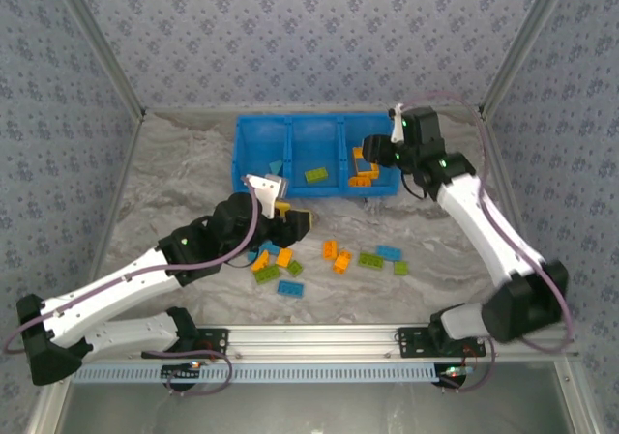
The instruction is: Sort the legos into containers by color
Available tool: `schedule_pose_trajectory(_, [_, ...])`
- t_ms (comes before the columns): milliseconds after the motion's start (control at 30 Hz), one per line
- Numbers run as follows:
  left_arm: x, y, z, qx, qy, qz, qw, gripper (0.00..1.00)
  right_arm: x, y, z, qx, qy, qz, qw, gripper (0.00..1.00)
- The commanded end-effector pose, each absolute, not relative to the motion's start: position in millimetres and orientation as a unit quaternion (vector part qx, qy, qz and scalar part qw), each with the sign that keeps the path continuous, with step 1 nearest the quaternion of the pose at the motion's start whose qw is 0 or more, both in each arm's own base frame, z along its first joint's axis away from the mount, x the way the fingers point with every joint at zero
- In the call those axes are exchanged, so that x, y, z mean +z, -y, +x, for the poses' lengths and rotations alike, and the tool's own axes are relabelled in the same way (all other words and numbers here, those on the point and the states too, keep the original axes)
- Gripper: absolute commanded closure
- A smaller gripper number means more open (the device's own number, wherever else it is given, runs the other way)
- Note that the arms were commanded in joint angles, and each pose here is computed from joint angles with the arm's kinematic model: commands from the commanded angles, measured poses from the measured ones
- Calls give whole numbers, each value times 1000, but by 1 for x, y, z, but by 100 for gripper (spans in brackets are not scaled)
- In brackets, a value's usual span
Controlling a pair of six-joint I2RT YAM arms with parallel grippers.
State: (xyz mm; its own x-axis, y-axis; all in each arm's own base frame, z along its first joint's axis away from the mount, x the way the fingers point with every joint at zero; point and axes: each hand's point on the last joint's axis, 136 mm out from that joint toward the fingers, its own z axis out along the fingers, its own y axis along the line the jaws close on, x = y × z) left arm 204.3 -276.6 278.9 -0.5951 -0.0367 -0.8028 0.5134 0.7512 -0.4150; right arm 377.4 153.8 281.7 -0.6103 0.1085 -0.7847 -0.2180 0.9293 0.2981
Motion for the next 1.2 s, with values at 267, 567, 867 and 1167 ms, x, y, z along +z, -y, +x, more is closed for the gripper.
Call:
schedule_pose_trajectory(267, [221, 206, 222, -198, -919, 25, 340, 38, 275, -212, 227, 262, -783, -150, 544, 39])
schedule_pose_trajectory(567, [106, 185, 281, -132, -963, 59, 226, 29, 229, -262, 192, 263, -792, -200, 513, 34])
schedule_pose_trajectory(867, [70, 189, 318, -76, -973, 98, 192, 24, 233, -289, 193, 274, -795, -224, 492, 24])
schedule_pose_trajectory(1167, [53, 190, 327, -57, -974, 114, 185, 21, 237, -292, 194, 286, -795, -216, 489, 21])
